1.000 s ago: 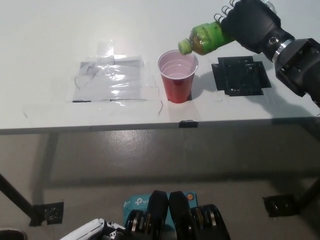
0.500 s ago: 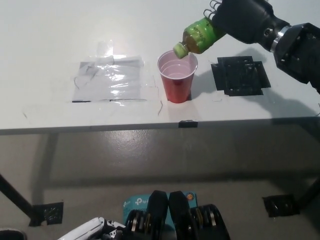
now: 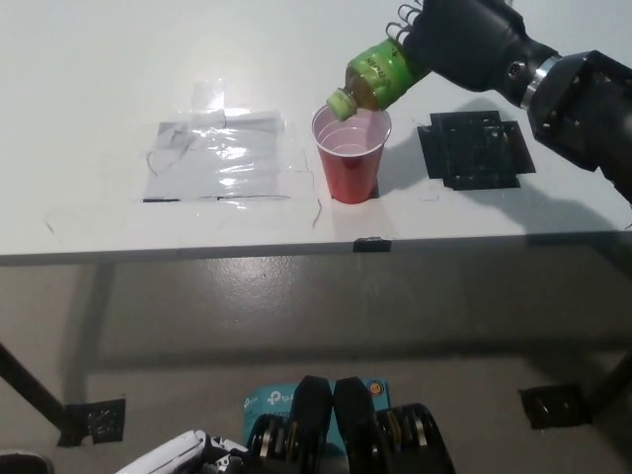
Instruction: The robot uses its right hand to pick up a bottle kept in the middle of the desk and tilt it into a cup kept next to it to pour water out
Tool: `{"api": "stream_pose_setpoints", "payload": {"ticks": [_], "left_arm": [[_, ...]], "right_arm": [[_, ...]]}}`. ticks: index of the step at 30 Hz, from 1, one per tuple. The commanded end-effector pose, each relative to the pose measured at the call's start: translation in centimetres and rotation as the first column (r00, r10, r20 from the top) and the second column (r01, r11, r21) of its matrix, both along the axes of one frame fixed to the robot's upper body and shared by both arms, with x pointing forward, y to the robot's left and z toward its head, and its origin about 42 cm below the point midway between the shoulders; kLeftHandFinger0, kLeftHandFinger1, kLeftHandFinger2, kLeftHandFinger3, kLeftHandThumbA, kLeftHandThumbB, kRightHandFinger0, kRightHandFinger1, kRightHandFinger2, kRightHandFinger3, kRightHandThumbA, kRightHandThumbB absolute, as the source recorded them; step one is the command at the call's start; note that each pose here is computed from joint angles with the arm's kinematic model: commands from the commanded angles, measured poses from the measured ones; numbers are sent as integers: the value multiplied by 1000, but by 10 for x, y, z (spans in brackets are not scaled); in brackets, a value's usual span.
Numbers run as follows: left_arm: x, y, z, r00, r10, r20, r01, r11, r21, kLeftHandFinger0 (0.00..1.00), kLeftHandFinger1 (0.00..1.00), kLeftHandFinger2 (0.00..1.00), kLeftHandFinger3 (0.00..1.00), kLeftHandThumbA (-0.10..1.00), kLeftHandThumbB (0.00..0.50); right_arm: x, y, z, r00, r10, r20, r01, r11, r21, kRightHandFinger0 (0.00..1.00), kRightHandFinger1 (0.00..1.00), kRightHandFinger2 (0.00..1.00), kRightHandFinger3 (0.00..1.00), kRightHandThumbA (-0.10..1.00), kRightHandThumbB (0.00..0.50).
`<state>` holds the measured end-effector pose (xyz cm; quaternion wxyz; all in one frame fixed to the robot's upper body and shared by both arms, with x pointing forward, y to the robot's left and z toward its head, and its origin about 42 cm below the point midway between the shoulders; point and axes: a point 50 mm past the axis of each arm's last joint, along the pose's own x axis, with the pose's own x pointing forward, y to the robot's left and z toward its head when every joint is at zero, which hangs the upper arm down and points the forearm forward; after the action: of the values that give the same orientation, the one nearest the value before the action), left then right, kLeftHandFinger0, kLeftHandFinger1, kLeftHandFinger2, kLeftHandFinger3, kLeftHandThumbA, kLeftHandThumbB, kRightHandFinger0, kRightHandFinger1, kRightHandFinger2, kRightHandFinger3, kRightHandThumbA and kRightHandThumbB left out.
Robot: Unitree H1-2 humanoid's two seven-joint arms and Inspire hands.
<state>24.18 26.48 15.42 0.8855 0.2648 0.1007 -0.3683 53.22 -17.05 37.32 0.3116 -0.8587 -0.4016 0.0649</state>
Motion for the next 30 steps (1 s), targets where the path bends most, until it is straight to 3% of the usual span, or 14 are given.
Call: {"api": "stream_pose_setpoints", "payload": {"ticks": [1,5,8,11,13,15,16,17,18,21,23,25,26,30], "left_arm": [[-1,5,7,1000,-24,7,24,999,27,662,743,794,1000,1000,469],[-3,6,5,1000,-20,1,20,1000,20,689,752,800,1000,1000,476],[-4,5,4,1000,-22,3,22,1000,12,691,753,801,1000,1000,444],[-5,5,5,1000,-21,2,21,1000,12,692,754,800,1000,1000,445],[-4,6,4,1000,-23,-2,23,1000,13,707,769,818,1000,1000,433],[-4,5,5,1000,-27,5,27,1000,13,702,762,811,1000,1000,433],[-4,5,5,1000,-28,8,27,1000,16,699,760,808,1000,1000,436],[-5,5,4,1000,-27,5,27,1000,15,699,760,808,1000,1000,445],[-5,5,4,1000,-23,0,23,1000,14,698,760,806,1000,1000,450],[-5,4,5,1000,-18,-3,18,1000,18,702,760,803,1000,1000,455],[-5,4,3,1000,-18,-3,18,1000,8,699,759,799,1000,1000,450],[-5,4,3,1000,-18,-6,18,1000,6,701,762,801,1000,1000,457],[-6,4,3,1000,-14,-6,14,1000,5,703,762,798,1000,1000,456],[-6,4,3,1000,-19,-5,19,1000,5,709,764,798,1000,1000,450]], "right_arm": [[0,-6,38,999,-40,25,36,986,165,0,0,68,228,-71,181],[1,-10,30,996,-86,-30,90,964,249,0,0,87,303,-98,143],[3,-15,21,987,-108,-116,142,925,353,0,24,188,75,-100,106],[2,-16,20,980,-115,-160,169,905,391,0,79,314,49,-100,95],[3,-17,14,974,-131,-183,200,875,442,0,75,307,150,31,119],[3,-18,10,964,-117,-239,226,833,505,0,60,296,181,8,147],[2,-16,5,940,-145,-310,297,796,528,0,72,315,197,70,98],[1,-15,3,931,-129,-342,311,771,556,0,81,328,283,39,109],[-1,-14,1,917,-101,-387,331,733,594,0,56,304,375,-18,101],[-3,-12,-6,874,-31,-485,404,602,689,0,43,262,429,-100,32],[-5,-11,-11,843,66,-534,448,465,764,0,0,155,362,-100,73],[-7,-13,-16,803,158,-575,487,382,785,0,0,17,342,-100,10],[-6,-18,-23,765,274,-582,510,294,809,0,0,1,352,-100,0],[-4,-28,-36,720,472,-509,515,129,848,0,0,0,382,-100,0]]}}
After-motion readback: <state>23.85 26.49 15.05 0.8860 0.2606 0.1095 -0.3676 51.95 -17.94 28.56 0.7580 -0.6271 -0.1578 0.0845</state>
